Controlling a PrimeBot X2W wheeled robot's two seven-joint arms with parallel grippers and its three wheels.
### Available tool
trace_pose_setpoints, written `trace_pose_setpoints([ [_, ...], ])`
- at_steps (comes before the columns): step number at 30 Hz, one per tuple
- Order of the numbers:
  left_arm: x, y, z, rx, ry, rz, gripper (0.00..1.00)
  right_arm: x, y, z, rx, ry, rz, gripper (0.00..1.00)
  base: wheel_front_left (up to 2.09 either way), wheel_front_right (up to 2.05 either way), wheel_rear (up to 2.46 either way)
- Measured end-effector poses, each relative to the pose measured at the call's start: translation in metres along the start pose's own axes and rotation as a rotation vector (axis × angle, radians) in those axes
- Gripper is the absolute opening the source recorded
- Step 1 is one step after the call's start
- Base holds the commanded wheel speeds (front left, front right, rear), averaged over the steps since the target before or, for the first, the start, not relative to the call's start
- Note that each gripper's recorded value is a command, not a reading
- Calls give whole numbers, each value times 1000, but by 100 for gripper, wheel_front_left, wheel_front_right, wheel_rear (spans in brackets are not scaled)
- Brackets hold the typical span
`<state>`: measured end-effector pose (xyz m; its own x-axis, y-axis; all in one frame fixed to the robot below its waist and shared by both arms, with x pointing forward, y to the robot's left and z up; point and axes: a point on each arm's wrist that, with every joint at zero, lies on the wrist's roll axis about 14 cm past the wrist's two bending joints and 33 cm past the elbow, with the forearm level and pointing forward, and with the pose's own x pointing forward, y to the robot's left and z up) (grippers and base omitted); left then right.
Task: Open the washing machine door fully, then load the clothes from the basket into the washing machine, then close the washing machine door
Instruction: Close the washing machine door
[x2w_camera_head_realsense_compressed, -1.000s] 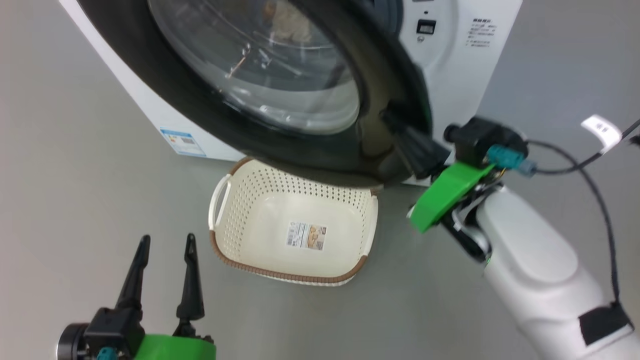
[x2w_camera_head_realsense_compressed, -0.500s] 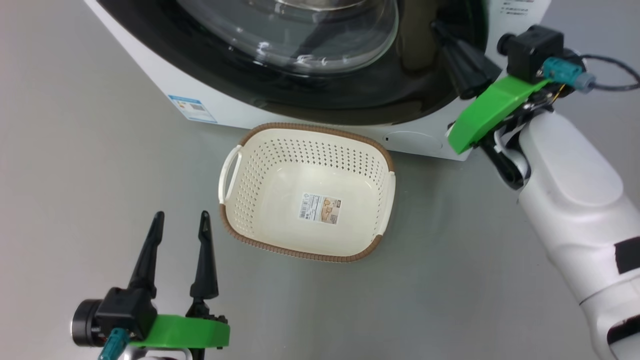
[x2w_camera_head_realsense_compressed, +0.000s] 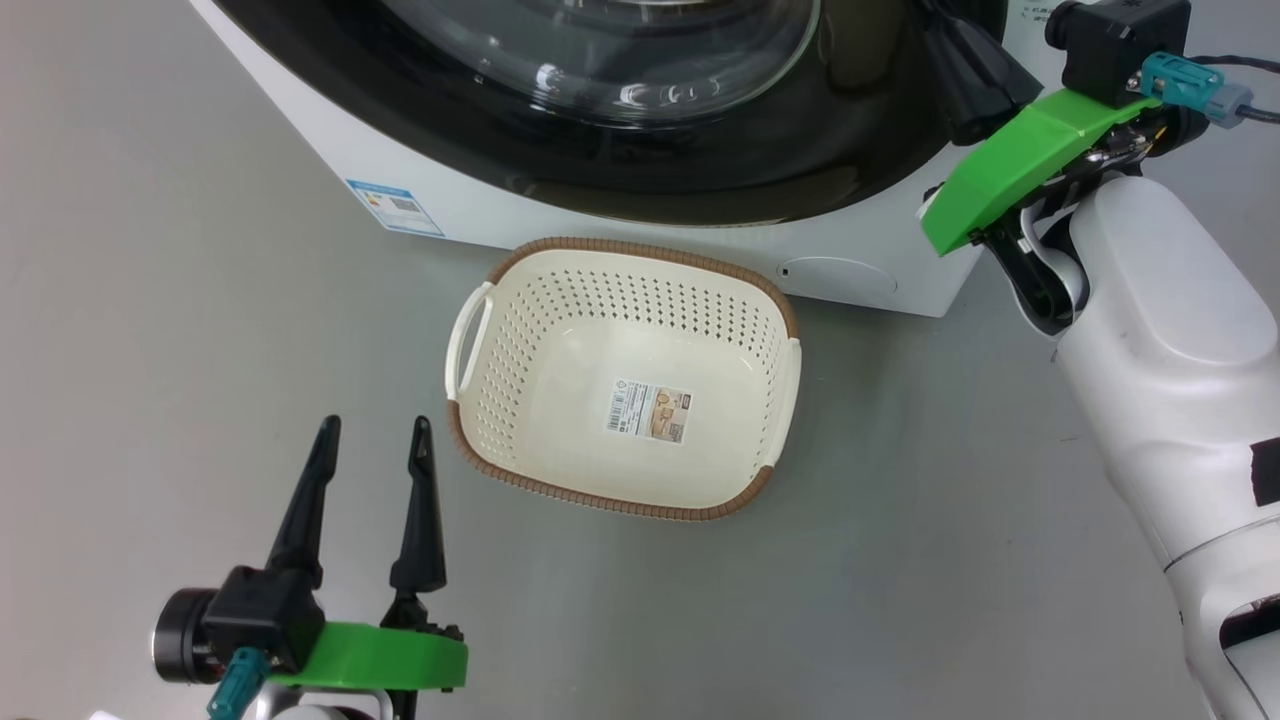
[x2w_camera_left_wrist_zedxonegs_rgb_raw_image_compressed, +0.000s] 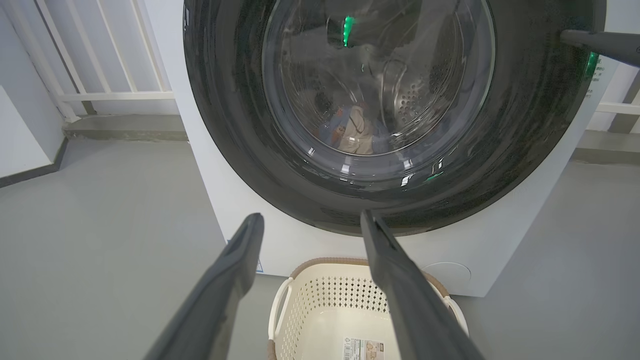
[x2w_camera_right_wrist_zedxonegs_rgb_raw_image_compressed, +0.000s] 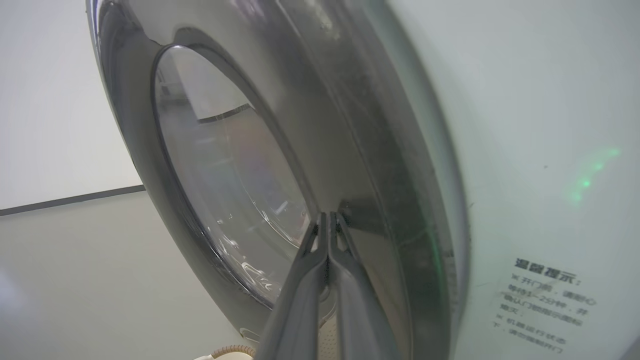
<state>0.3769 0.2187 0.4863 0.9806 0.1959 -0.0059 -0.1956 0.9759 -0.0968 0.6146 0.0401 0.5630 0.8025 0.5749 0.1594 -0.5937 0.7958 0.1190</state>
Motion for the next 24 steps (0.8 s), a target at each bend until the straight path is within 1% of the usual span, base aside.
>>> trace_pose_setpoints([
  [7,0,-2,2,-2,-9,-8,100,-2,4,10,-25,-19,13,0,0,0,0],
  [10,1,-2,4,-4,-14,-10,100,-9,9,7,-36,-11,30,0,0,0,0],
  [16,2,-5,8,-6,-29,-17,100,-37,15,-12,-32,26,39,0,0,0,0],
  [24,2,-15,16,-14,-55,-55,100,-77,7,-4,-24,-5,-1,0,0,0,0],
])
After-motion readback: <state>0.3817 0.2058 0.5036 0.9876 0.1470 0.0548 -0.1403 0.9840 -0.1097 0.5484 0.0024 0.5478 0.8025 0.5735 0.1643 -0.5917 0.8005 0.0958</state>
